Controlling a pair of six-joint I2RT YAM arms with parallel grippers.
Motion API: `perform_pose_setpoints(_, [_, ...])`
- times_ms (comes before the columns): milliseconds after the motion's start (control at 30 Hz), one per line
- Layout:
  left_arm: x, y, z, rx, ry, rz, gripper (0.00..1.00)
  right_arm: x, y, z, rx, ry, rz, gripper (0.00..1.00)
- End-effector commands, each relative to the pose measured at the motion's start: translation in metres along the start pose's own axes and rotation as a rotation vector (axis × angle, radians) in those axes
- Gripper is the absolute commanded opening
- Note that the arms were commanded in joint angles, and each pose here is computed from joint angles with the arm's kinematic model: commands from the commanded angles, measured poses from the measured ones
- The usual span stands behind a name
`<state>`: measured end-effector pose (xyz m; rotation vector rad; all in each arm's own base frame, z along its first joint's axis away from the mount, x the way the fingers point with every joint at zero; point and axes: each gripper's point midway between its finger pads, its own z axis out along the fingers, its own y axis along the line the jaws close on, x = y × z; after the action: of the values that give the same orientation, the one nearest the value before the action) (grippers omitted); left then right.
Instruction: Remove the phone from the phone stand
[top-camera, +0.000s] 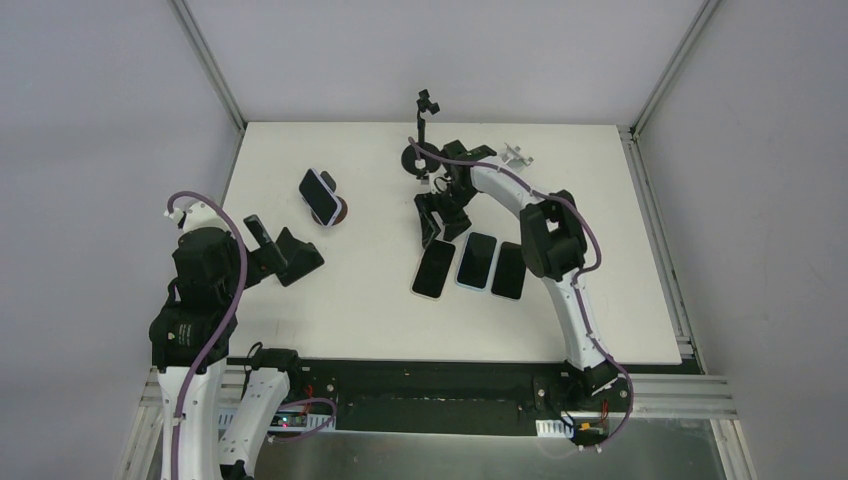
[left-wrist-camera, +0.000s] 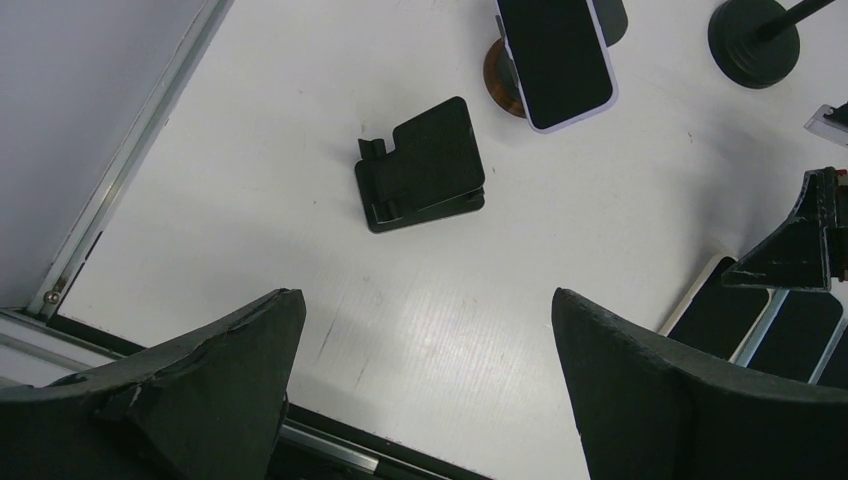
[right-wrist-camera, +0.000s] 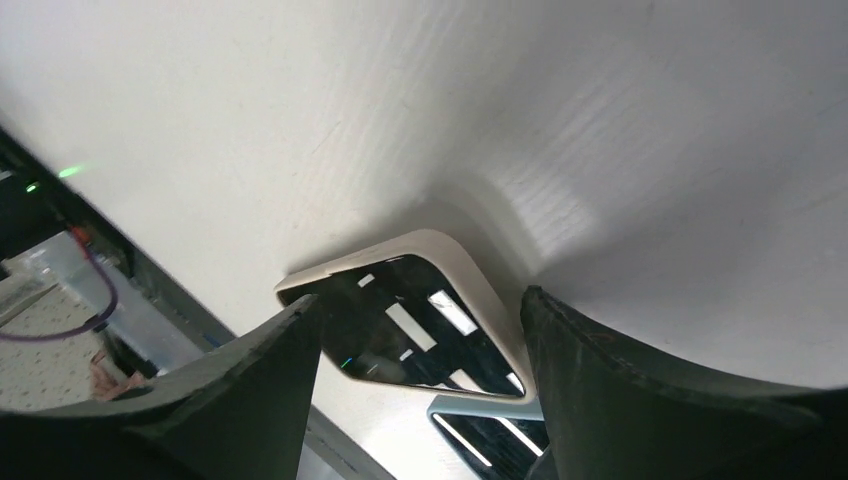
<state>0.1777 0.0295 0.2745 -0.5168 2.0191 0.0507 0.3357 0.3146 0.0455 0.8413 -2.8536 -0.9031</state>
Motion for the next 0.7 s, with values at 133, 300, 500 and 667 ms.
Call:
perform_pose_setpoints(133, [-0.001,0.001,0.001,0.003,-0.01,0.021,0.99,-0.024,-0.024,-0.03,0.26,-0.184,0.021,0.78])
perform_pose_setpoints(300, [-0.002,0.002,0.002,-0.005,-0.012,0.022,0.99,-0.042,-0.028,-0.053,0.355,-0.318,0.034,0.8])
perform_pose_setpoints(500, [0.0,0.004,0.003,-0.016,-0.011,0.023,0.99,-0.076,0.01,-0.089,0.298,-0.532,0.094,0.8])
perform_pose_setpoints(667, [0.001,0.003,0.004,-0.014,-0.006,0.019,0.99,-0.104,0.066,-0.098,0.206,-0.659,0.117,0.8])
